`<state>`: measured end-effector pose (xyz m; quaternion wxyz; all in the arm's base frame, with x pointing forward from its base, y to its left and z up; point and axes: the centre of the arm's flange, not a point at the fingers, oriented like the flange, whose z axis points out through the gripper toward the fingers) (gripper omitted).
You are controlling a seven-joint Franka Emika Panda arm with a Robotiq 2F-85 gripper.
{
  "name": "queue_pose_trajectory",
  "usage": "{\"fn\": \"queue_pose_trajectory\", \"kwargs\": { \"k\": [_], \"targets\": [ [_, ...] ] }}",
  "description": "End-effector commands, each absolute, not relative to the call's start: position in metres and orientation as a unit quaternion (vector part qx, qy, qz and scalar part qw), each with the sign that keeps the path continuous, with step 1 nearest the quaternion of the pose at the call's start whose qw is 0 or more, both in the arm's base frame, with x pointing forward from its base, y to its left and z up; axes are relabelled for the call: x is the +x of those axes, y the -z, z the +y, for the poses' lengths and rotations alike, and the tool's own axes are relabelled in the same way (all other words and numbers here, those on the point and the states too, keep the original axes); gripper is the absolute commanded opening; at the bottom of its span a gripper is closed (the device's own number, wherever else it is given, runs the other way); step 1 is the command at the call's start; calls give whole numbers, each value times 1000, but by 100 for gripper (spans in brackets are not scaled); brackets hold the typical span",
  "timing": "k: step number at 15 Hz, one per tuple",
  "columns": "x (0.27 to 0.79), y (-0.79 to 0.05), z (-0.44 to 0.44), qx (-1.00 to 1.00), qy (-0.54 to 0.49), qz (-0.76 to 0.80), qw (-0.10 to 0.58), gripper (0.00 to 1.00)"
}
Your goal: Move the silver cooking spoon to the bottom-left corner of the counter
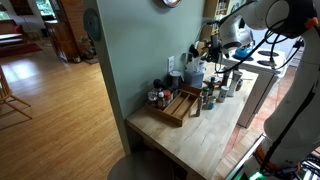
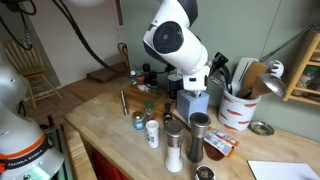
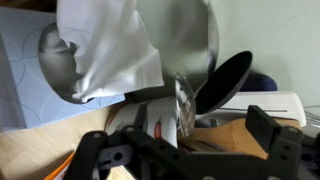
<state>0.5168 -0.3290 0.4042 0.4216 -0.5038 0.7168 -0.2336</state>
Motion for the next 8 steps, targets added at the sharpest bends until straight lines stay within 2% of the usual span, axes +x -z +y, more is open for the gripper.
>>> {"fn": "queue_pose_trajectory", "kwargs": {
  "k": [1,2,3,8],
  "targets": [
    [522,-396,-343,-474,250,718,444,96],
    [522,-396,-344,-467,252,718,450,93],
    [523,-395,-345,-462,254,717,456,84],
    [526,-384,-343,-457,257,716,462,100]
  ]
}}
